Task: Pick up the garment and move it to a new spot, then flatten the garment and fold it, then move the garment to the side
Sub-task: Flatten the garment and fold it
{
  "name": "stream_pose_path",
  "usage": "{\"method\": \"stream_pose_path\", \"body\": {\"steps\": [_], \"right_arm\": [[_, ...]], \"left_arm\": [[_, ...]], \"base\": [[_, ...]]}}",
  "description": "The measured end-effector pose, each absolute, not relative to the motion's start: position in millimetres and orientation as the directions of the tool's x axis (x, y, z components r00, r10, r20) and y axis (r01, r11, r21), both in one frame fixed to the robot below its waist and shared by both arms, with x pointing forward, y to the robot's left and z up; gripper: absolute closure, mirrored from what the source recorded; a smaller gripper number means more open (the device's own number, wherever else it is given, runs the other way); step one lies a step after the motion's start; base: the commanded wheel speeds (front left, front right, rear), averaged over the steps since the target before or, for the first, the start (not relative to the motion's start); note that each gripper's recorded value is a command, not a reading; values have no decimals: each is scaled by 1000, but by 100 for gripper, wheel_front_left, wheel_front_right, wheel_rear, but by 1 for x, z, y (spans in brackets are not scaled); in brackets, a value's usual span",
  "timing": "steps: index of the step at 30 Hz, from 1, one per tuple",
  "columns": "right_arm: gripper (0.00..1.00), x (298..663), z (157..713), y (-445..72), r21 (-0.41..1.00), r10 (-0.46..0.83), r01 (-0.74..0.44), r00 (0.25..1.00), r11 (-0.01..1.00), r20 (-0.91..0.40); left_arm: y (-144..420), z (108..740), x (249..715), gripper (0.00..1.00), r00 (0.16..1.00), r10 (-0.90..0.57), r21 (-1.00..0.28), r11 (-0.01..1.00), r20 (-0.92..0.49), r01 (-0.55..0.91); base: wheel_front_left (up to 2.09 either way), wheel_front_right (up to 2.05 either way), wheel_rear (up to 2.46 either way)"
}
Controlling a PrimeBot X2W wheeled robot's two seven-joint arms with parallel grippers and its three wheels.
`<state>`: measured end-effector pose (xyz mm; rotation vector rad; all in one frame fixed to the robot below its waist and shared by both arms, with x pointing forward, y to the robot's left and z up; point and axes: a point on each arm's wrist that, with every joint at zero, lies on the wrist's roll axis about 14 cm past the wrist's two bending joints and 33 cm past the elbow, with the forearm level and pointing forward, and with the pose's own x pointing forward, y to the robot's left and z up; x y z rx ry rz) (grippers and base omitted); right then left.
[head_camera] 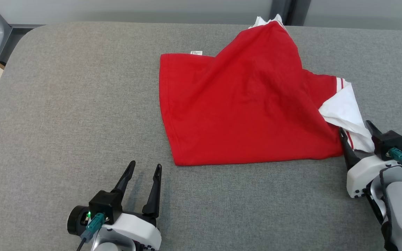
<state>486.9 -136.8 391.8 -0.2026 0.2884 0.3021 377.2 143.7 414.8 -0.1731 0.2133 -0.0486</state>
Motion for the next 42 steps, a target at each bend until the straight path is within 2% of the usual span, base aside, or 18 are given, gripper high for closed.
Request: {"method": "stream_pose_path", "body": {"steps": [6,8,9,10,11,17,22,26,27,28,29,34,42], "right_arm": [[0,490,380,-145,-202,246,-334,898,921,-366],[51,491,379,-145,-199,241,-331,896,923,-373],[55,490,377,-146,-196,237,-328,894,924,-380],[83,489,376,-149,-190,228,-319,894,929,-386],[100,489,374,-152,-186,217,-308,894,933,-391],[100,490,382,-169,-163,163,-237,915,958,-369],[100,488,403,-207,-45,19,-33,958,998,-287],[100,459,394,-239,-4,-86,90,947,996,-311],[85,449,388,-242,10,-104,114,939,993,-328],[48,441,384,-246,21,-122,138,932,990,-341],[0,434,383,-252,31,-145,165,928,986,-343],[0,414,401,-281,74,-260,290,925,954,-277],[0,402,420,-282,87,-262,284,944,955,-202]], "left_arm": [[150,411,372,0,974,-48,-172,985,-220,10],[150,411,372,0,974,-47,-172,985,-220,9],[150,411,372,0,974,-47,-172,985,-220,9],[150,412,372,0,975,-50,-173,985,-219,11],[150,412,372,0,975,-50,-173,985,-218,12],[148,413,374,0,975,-57,-172,985,-214,20],[141,414,375,0,975,-81,-176,983,-209,44],[133,412,374,0,971,-108,-180,981,-214,70],[130,412,373,0,969,-117,-182,980,-215,78],[128,411,373,0,968,-125,-183,979,-216,85],[125,411,373,0,967,-133,-183,979,-216,94],[109,413,375,0,960,-191,-190,970,-207,152],[71,402,376,0,917,-326,-269,927,-232,261]], "base": [[0,0,0],[0,0,0],[0,0,0],[0,0,0],[0,0,0],[0,0,0],[0,0,0],[0,0,0],[0,0,0],[0,0,0],[0,0,0],[0,0,0],[0,0,0]]}}
